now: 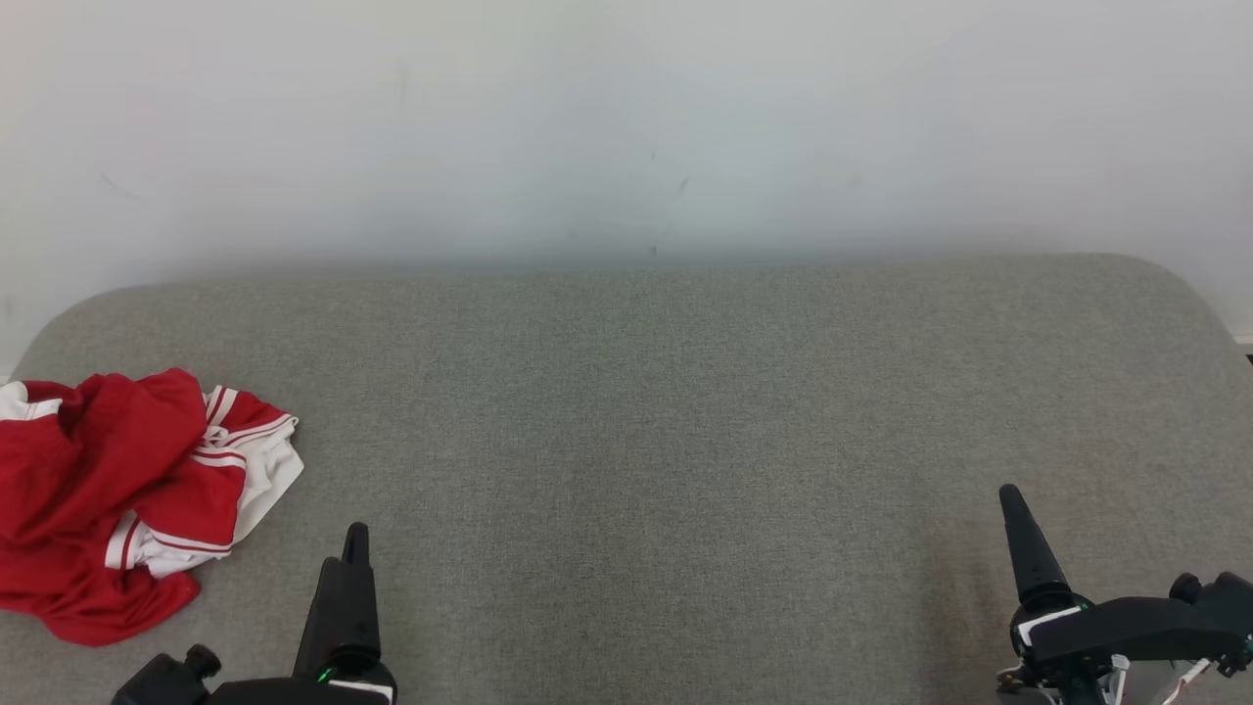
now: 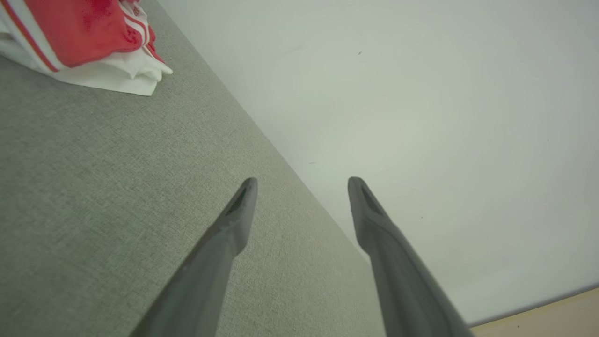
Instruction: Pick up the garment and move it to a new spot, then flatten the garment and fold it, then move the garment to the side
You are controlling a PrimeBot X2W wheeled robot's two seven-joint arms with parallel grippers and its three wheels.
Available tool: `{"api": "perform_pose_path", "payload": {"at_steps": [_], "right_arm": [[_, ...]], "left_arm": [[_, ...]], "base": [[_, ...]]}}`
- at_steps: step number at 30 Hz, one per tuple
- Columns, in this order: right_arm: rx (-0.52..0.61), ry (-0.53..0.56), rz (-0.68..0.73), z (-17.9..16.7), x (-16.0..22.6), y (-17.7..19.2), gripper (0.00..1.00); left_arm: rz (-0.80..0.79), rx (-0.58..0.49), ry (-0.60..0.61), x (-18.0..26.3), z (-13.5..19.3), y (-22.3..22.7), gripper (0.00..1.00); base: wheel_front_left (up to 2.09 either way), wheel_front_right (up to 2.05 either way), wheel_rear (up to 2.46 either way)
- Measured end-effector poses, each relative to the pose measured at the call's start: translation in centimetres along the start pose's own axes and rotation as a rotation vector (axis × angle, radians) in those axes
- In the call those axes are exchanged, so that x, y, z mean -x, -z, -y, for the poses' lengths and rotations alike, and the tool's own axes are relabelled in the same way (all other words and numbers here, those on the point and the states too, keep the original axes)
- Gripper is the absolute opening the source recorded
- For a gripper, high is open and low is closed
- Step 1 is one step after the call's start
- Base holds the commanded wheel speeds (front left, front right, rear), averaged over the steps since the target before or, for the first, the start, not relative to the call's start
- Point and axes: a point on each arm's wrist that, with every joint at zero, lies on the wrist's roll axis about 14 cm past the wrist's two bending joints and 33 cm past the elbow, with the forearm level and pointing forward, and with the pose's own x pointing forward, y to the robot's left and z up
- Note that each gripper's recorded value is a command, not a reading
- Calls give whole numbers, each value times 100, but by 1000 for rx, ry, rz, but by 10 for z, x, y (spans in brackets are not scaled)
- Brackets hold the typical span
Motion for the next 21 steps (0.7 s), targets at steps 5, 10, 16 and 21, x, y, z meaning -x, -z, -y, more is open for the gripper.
{"api": "perform_pose_path", "payload": {"at_steps": [5,10,16,21], "right_arm": [[115,-40,-3,-14,0,4,100],[214,-57,3,-20,4,6,100],[294,-89,7,-29,6,12,100],[357,-97,13,-31,10,14,100]], "left_arm": [[-1,-97,39,0,13,1,100],[2,-195,46,3,18,1,100],[8,-289,63,5,24,3,100],[9,-367,76,7,27,5,100]], "base": [[0,0,0],[0,0,0],[0,0,0],[0,0,0]]}}
